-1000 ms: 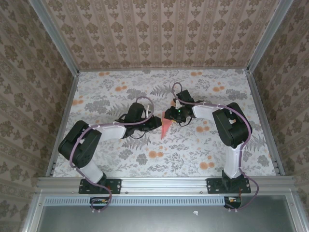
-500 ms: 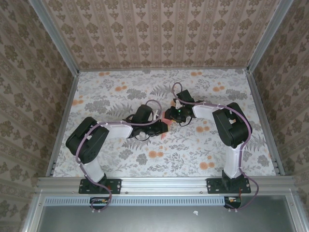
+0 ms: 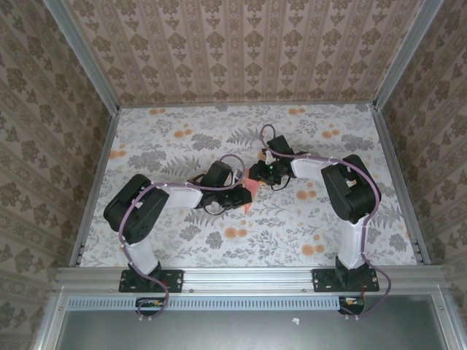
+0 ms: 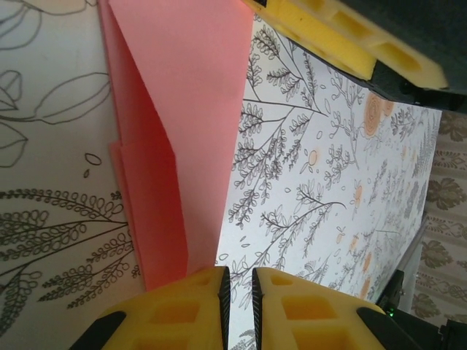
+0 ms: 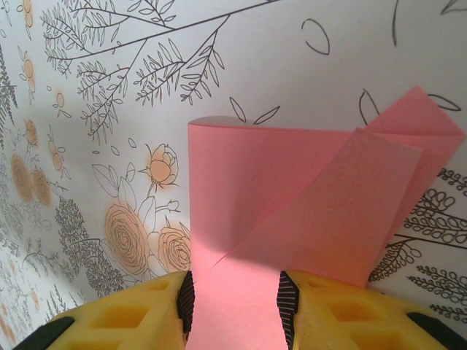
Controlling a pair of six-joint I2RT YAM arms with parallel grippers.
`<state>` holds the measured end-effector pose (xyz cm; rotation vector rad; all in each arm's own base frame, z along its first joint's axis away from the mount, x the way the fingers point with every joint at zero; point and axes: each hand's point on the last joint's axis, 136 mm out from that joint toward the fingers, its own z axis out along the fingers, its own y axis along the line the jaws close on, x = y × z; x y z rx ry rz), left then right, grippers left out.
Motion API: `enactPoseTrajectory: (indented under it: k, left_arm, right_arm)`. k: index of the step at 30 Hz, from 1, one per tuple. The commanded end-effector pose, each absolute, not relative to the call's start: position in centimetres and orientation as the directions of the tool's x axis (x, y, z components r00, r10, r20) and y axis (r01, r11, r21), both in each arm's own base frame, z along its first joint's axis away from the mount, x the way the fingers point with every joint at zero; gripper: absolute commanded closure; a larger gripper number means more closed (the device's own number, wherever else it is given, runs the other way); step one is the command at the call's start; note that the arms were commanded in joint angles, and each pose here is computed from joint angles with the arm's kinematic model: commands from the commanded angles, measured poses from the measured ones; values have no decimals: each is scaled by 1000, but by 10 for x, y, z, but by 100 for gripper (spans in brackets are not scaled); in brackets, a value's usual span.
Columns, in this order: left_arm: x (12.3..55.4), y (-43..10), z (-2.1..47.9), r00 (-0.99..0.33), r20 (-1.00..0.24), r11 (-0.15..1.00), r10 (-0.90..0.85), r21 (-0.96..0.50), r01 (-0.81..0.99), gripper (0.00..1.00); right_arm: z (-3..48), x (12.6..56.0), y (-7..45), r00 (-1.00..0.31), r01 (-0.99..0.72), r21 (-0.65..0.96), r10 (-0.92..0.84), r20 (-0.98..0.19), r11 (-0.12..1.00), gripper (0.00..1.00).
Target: Fold a paper plane with a square sheet of paper (fold left side to right side)
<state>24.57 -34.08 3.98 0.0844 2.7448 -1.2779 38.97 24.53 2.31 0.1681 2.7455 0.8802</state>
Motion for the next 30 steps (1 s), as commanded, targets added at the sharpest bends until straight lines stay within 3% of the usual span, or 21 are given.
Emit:
enactPoseTrajectory:
  k: [1, 12, 24, 30]
  left_arm:
    - [243, -335, 25, -993, -116, 686, 7, -722, 89, 82]
    - [239, -326, 9, -996, -88, 724, -5, -687, 58, 82]
    - [222, -313, -12, -999, -35, 792, -22, -611, 4, 89]
    - [219, -310, -17, -999, -26, 814, -19, -580, 0, 92]
  right_arm:
    - [-13, 370, 227, -977, 104, 498, 183, -112, 861, 60]
    - [-9, 372, 228, -976, 92, 506, 179, -126, 858, 60]
    - [68, 399, 240, -929, -44, 615, 194, -314, 787, 63]
    - [80, 374, 230, -933, -64, 614, 171, -316, 787, 74]
